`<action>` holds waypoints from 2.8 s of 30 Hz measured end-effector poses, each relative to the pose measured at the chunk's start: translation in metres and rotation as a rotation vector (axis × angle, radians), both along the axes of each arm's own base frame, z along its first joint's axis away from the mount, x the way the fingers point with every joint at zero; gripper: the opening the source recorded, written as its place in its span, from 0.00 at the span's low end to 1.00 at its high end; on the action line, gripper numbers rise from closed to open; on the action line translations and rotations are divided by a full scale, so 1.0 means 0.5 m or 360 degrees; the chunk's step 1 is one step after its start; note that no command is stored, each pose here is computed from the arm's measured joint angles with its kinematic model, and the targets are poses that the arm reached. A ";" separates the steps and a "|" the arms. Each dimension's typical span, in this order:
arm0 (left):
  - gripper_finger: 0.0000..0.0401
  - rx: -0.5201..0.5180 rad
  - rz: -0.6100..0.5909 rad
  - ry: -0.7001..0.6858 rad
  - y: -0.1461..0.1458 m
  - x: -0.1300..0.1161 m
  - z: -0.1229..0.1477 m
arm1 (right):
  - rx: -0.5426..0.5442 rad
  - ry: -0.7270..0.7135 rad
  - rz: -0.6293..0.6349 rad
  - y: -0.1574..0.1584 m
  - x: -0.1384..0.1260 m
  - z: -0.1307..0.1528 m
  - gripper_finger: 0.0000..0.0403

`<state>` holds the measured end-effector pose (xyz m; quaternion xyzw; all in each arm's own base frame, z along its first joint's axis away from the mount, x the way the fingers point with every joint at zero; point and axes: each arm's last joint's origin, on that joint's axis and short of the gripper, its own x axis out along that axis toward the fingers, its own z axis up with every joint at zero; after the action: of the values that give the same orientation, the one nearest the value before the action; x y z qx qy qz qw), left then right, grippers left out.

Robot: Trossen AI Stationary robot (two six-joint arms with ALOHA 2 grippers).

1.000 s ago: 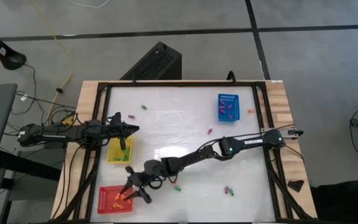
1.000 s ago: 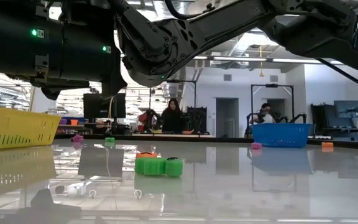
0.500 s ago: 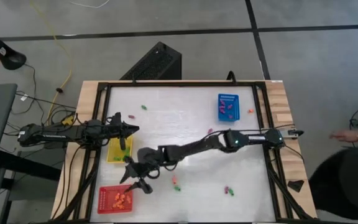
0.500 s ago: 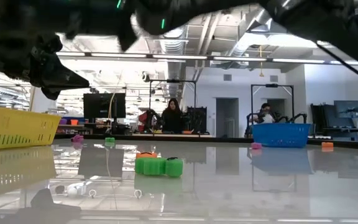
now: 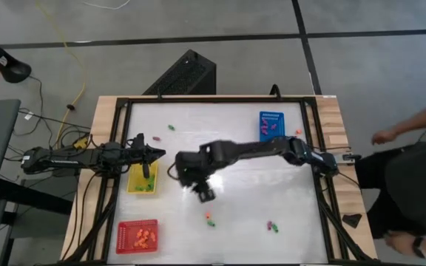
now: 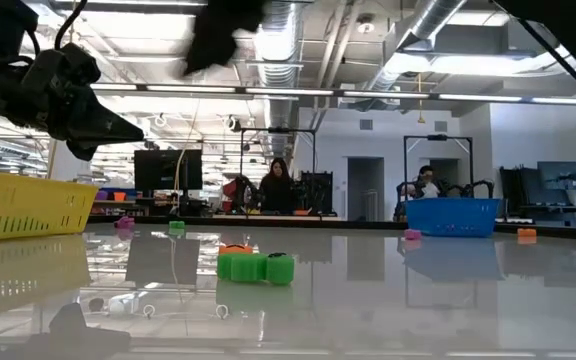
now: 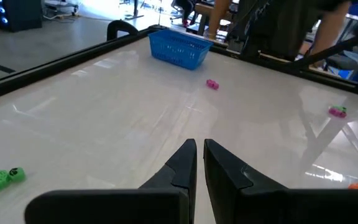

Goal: Sort Halloween decoration
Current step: Put the purple skeleton toy into the blue bin

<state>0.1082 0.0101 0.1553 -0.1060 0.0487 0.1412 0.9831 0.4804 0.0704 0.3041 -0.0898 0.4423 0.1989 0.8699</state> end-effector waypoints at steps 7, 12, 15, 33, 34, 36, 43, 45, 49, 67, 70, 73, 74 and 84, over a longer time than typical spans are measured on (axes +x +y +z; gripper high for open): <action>0.04 -0.0013 0.0002 -0.0003 0.000 0.000 0.000 | -0.0199 0.0598 -0.0446 -0.063 -0.086 -0.001 0.40; 0.04 -0.0029 -0.0009 -0.0005 0.000 0.000 0.000 | -0.0310 0.0847 -0.0520 -0.062 -0.155 -0.025 0.37; 0.04 -0.0032 -0.0023 -0.0004 -0.001 0.000 0.000 | -0.0333 0.0830 -0.0608 -0.071 -0.218 -0.036 0.35; 0.04 -0.0082 -0.0114 -0.0074 -0.004 0.006 0.007 | -0.0155 0.0667 -0.1655 -0.238 -0.531 -0.121 0.34; 0.04 -0.0084 -0.0116 -0.0069 -0.004 0.008 0.007 | -0.0144 0.0672 -0.1704 -0.251 -0.538 -0.119 0.34; 0.04 -0.0089 -0.0116 -0.0056 -0.004 0.013 0.008 | -0.0134 0.0708 -0.1796 -0.276 -0.552 -0.117 0.34; 0.04 -0.0093 -0.0057 0.0098 -0.005 0.054 0.025 | -0.0136 0.0811 -0.1964 -0.357 -0.594 -0.120 0.34; 0.04 -0.0090 -0.0008 0.0166 -0.003 0.065 0.021 | -0.0126 0.0819 -0.2007 -0.369 -0.602 -0.120 0.34; 0.04 -0.0106 0.0005 0.0192 -0.002 0.083 0.018 | -0.0128 0.0893 -0.2042 -0.376 -0.617 -0.120 0.34; 0.11 -0.0189 0.0489 0.1021 0.165 0.194 0.148 | -0.0269 0.0757 -0.2022 -0.332 -0.582 -0.118 0.34; 0.18 -0.0386 0.0540 0.1236 0.206 0.184 0.132 | -0.0331 0.0678 -0.1925 -0.303 -0.562 -0.117 0.34; 0.25 -0.0499 0.0607 0.1476 0.239 0.169 0.107 | -0.0377 0.0599 -0.1836 -0.276 -0.547 -0.115 0.34; 0.28 -0.0528 0.0607 0.1547 0.246 0.165 0.098 | -0.0378 0.0578 -0.1806 -0.268 -0.542 -0.115 0.34; 0.42 -0.0486 0.0353 0.1904 0.272 0.169 0.031 | -0.0396 0.0531 -0.1677 -0.232 -0.530 -0.114 0.34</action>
<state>0.1929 0.1461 0.1706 -0.1523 0.5990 0.2686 0.7389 0.2153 -0.0458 0.2471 0.0740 0.5791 -0.3041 0.7528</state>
